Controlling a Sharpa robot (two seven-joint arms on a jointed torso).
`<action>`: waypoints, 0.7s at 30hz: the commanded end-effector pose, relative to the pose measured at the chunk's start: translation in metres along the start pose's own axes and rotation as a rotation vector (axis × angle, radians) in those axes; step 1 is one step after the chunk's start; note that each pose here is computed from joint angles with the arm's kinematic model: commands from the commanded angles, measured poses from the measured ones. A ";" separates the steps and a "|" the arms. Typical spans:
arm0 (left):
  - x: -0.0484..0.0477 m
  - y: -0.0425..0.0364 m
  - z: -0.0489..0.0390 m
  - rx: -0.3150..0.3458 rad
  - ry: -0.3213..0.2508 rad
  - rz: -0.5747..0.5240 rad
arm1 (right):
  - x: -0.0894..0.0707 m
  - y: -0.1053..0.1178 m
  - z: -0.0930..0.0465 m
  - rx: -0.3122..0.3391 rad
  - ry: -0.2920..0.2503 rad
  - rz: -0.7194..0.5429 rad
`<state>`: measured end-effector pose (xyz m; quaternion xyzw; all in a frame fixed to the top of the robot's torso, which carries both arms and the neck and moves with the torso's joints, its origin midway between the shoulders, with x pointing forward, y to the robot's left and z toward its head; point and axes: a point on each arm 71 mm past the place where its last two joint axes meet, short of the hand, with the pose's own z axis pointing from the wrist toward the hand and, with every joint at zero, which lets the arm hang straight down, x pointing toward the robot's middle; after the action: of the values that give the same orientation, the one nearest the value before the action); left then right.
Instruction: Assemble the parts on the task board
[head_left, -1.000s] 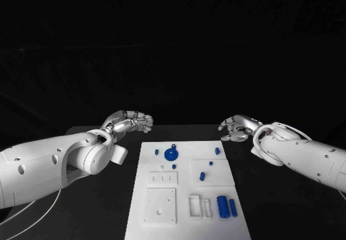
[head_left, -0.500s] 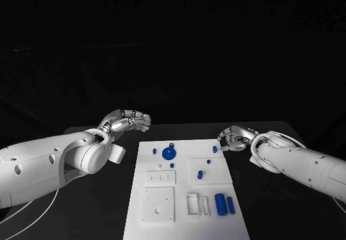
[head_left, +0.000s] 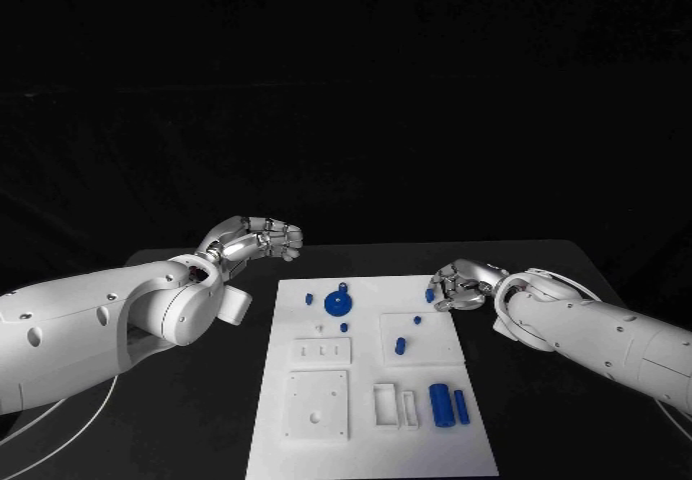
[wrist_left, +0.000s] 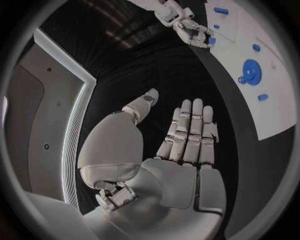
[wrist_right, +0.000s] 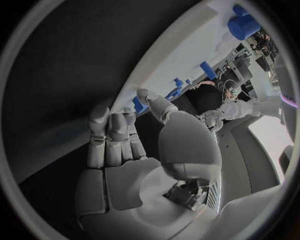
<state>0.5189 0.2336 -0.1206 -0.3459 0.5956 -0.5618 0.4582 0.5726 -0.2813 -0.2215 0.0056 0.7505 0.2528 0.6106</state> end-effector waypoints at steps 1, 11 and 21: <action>0.0021 -0.0018 -0.0002 0.013 0.016 -0.003 | 0.006 0.002 0.000 -0.013 0.033 0.008; 0.0027 -0.0018 -0.0003 0.011 0.019 -0.002 | 0.007 0.004 0.002 -0.015 0.028 0.015; 0.0034 -0.0018 -0.0005 0.010 0.022 -0.002 | 0.007 0.007 0.004 -0.016 0.018 0.013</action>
<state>0.5180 0.2327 -0.1205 -0.3448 0.5965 -0.5627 0.4568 0.5731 -0.2727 -0.2236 0.0056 0.7501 0.2617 0.6073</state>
